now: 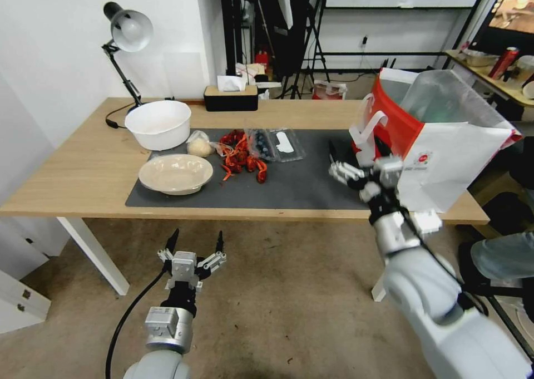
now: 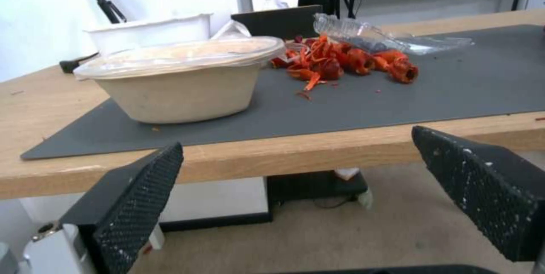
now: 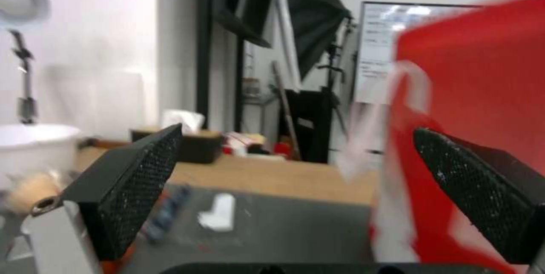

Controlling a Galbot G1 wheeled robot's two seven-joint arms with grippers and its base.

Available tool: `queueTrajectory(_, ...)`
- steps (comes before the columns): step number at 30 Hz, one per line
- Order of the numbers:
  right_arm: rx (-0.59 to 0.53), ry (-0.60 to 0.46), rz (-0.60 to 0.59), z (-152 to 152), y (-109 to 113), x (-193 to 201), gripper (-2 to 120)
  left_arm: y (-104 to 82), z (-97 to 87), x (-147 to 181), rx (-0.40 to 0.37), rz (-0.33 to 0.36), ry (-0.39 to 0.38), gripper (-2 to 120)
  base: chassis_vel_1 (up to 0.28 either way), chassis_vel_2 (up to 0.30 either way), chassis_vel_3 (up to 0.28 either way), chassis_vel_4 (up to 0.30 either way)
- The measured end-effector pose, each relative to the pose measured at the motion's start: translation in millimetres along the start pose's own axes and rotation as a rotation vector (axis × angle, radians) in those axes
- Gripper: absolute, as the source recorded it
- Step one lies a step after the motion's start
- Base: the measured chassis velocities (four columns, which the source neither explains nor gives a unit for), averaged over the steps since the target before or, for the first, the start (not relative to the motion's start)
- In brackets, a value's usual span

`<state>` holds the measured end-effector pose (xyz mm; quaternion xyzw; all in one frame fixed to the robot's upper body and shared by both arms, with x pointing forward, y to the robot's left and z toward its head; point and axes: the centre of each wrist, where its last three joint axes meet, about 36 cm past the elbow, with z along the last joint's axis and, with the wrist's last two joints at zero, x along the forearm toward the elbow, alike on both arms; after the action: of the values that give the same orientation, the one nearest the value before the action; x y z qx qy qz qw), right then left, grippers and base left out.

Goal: Pick up the trash from the table and place it into the takeout bag.

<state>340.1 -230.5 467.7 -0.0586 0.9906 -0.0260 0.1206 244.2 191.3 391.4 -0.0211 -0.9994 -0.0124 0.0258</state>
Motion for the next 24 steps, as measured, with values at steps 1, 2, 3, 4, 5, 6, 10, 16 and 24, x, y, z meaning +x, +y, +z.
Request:
queueTrajectory(1, 0.006, 0.014, 0.024, 7, -2, 12, 100, 0.1, -0.1, 0, 0.001, 0.0, -0.001, 100, 0.0, 0.0, 0.0, 0.0)
queueTrajectory(2, 0.006, 0.014, 0.024, 7, -2, 12, 100, 0.1, -0.1, 0, 0.001, 0.0, -0.001, 100, 0.0, 0.0, 0.0, 0.0)
queueTrajectory(3, 0.008, 0.022, 0.044, 12, -3, 23, 100, 0.1, -0.2, 0, 0.002, -0.001, -0.002, 100, 0.0, 0.0, 0.0, 0.0)
queueTrajectory(4, 0.009, 0.027, 0.052, 14, -4, 28, 100, 0.2, -0.3, 0, 0.002, -0.001, -0.002, 100, 0.0, 0.0, 0.0, 0.0)
queueTrajectory(5, 0.009, 0.027, 0.052, 14, -4, 28, 100, 0.2, -0.3, 0, 0.002, -0.001, -0.002, 100, 0.0, 0.0, 0.0, 0.0)
queueTrajectory(6, 0.009, 0.038, 0.065, 19, -4, 35, 100, 0.3, -0.5, 0, 0.003, -0.001, -0.003, 100, 0.0, 0.0, 0.0, 0.0)
queueTrajectory(10, -0.015, 0.089, 0.118, 42, -2, 71, 100, 0.7, -1.7, 0, 0.004, -0.003, -0.006, 100, 0.0, 0.0, 0.0, 0.0)
queueTrajectory(16, -0.028, 0.135, 0.167, 63, 5, 97, 100, 0.8, -2.9, 0, 0.004, -0.003, -0.01, 100, 0.0, 0.0, 0.0, 0.0)
queueTrajectory(24, -0.044, 0.156, 0.178, 74, 15, 105, 100, 0.9, -5.3, 0, 0.003, -0.004, -0.015, 100, 0.0, 0.0, 0.0, 0.0)
